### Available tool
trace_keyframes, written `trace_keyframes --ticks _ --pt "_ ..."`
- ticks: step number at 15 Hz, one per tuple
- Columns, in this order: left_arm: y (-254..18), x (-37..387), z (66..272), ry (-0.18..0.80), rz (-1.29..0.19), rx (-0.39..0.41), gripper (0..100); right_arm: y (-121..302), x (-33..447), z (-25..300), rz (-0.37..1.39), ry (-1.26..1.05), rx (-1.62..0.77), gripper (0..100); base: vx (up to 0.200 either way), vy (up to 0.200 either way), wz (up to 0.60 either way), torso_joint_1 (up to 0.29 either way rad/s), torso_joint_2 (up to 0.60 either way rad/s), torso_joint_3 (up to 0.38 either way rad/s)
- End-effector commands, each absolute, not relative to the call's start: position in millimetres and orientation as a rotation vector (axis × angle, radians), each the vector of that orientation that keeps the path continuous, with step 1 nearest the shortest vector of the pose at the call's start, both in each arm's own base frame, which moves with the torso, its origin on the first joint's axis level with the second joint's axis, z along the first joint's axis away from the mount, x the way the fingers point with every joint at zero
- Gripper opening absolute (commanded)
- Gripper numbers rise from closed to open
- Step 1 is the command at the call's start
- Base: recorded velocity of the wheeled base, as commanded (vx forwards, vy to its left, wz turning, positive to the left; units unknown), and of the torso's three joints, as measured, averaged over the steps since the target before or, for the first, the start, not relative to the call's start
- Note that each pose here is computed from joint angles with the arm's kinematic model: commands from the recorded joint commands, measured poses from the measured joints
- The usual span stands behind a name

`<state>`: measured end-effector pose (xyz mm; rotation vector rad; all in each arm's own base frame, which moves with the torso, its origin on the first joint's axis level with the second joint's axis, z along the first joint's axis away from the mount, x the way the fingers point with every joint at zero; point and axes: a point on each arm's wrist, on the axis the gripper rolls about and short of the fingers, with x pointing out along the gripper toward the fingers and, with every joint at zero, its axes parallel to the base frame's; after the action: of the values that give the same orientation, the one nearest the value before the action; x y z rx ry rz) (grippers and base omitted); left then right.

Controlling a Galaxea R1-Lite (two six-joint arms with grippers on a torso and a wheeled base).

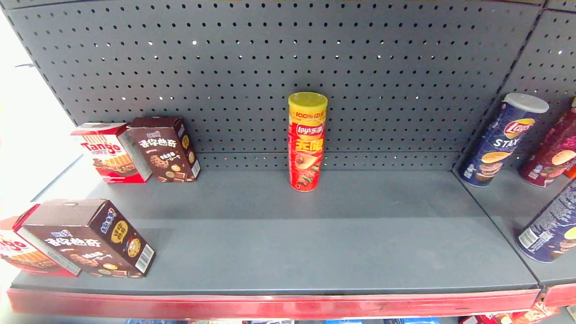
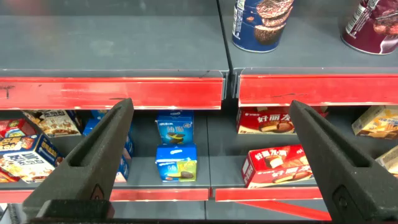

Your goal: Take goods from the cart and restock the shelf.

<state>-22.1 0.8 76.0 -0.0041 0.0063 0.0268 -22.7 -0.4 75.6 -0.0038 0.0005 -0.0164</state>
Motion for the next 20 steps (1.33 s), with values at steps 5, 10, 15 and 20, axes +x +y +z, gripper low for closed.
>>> trace_keyframes --ticks 5,10,15,20 --pt "0.8 -22.1 76.0 0.006 0.028 -0.004 100 -0.4 -22.6 75.7 -0.017 0.002 -0.005 100 0.000 0.000 0.00 0.000 0.00 0.000" --pt "0.8 -22.1 76.0 0.006 0.028 -0.004 100 -0.4 -22.6 75.7 -0.017 0.002 -0.005 100 0.000 0.000 0.00 0.000 0.00 0.000" --pt "0.8 -22.0 76.0 0.008 0.028 -0.004 100 -0.4 -22.6 75.7 -0.015 0.002 -0.005 100 0.000 0.000 0.00 0.000 0.00 0.000" --pt "0.8 -22.0 76.0 0.008 0.028 -0.004 100 -0.5 -22.6 75.7 -0.018 0.002 -0.005 100 0.000 0.000 0.48 0.002 0.00 0.003"
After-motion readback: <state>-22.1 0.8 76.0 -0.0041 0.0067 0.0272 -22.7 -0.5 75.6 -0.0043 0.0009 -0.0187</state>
